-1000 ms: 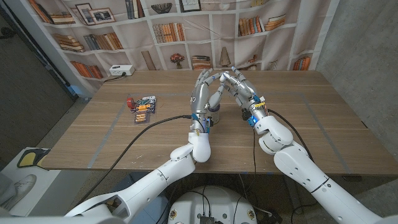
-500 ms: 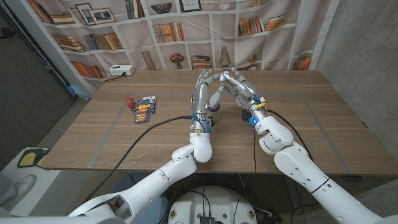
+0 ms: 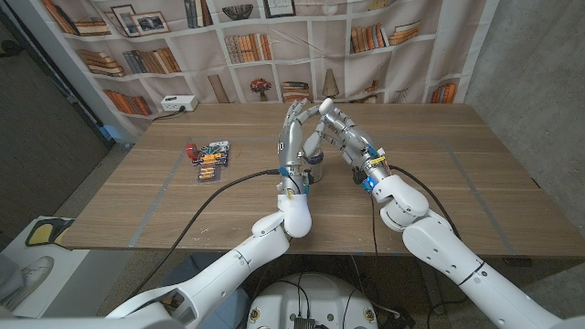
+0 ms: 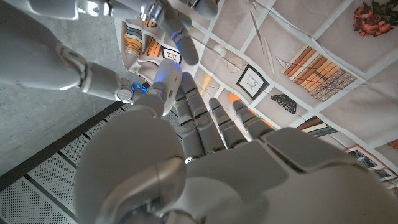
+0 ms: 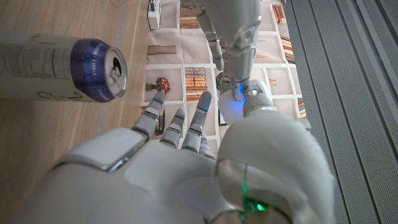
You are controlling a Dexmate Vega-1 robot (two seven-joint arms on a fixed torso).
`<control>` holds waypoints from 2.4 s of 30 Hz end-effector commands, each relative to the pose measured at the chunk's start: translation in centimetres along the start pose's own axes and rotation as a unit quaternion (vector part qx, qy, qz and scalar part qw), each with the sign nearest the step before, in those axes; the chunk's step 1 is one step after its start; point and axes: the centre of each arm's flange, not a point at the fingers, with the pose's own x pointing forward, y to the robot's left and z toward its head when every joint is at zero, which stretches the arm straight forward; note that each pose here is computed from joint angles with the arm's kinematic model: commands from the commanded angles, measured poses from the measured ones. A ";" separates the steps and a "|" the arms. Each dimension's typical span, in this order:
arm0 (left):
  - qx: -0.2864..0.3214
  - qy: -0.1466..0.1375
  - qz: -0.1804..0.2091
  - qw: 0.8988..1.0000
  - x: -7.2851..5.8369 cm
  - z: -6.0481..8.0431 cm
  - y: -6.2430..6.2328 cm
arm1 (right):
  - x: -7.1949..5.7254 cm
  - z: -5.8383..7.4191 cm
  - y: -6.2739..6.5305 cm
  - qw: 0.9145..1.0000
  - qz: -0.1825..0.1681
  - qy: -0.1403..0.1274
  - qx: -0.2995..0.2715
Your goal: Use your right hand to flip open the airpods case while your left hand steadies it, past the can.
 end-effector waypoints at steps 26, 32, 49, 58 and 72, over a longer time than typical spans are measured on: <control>-0.022 0.009 0.027 0.999 0.0 -0.5 1.8 | 0.0 0.9 -1.8 1.000 -0.012 -0.020 -0.019; -0.050 0.023 0.041 0.998 0.1 -0.4 2.8 | 0.0 1.4 -2.2 0.999 -0.019 -0.028 -0.030; -0.123 0.070 0.076 0.987 -0.7 -0.9 5.1 | -0.4 1.2 -2.8 0.998 -0.035 -0.025 -0.042; -0.160 0.100 0.094 0.978 -1.3 -1.5 5.9 | -0.2 0.9 -2.8 0.998 -0.037 -0.026 -0.040; -0.243 0.132 0.112 0.954 -1.9 -2.2 6.7 | 0.3 1.9 -2.9 0.996 -0.043 -0.032 -0.068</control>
